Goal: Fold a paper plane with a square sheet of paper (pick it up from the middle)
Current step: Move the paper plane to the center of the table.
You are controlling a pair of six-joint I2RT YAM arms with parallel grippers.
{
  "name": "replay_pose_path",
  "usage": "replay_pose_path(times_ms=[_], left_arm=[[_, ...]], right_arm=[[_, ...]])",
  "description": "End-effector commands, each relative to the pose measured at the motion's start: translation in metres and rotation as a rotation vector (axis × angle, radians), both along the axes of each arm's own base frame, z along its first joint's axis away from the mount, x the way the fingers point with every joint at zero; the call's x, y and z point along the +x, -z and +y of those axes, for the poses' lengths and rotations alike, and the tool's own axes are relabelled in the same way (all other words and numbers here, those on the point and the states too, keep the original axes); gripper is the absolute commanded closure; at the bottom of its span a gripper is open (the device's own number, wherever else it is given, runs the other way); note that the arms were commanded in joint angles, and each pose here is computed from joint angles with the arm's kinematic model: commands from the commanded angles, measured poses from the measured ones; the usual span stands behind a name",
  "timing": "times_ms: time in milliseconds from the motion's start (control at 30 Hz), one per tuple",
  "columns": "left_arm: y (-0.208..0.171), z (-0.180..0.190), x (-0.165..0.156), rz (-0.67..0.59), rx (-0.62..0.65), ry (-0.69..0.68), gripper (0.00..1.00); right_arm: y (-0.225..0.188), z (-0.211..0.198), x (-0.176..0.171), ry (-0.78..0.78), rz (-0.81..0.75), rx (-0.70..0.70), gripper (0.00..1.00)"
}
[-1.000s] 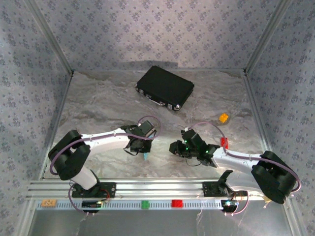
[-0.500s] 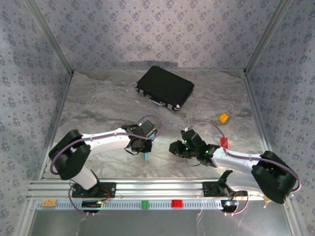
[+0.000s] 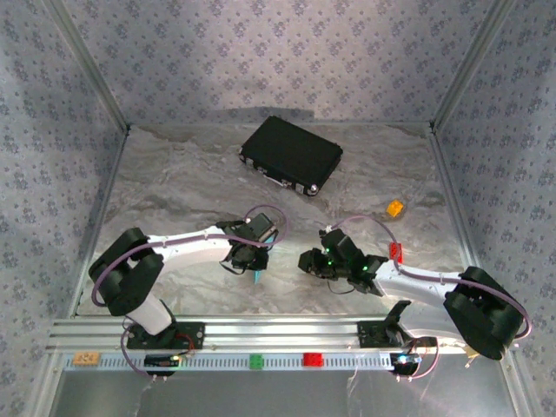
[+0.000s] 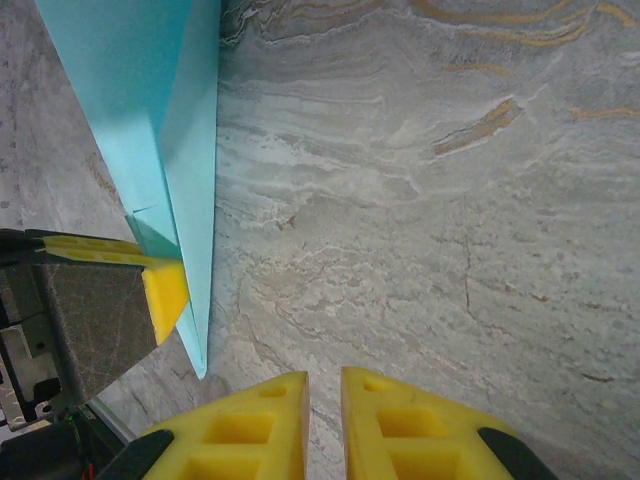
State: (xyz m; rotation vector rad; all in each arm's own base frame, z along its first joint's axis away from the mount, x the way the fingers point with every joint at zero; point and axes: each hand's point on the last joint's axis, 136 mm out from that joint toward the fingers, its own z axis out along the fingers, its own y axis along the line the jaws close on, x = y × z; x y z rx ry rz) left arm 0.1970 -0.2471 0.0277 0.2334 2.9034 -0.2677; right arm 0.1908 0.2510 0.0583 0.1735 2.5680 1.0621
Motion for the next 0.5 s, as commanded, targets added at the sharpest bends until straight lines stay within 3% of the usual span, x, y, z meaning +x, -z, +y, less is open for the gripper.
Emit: replay_pose_path(times_ms=[0,467], left_arm=[[0.0003,-0.0051,0.0008,0.004,0.008,0.013,0.86],[0.0063,-0.0038,0.0007,0.006,0.029,0.014,0.85]], right_arm=[[-0.0079,0.0047,0.0059,0.003,-0.03,0.004,0.83],[-0.0045,0.0025,0.0053,0.008,-0.025,-0.005,0.82]])
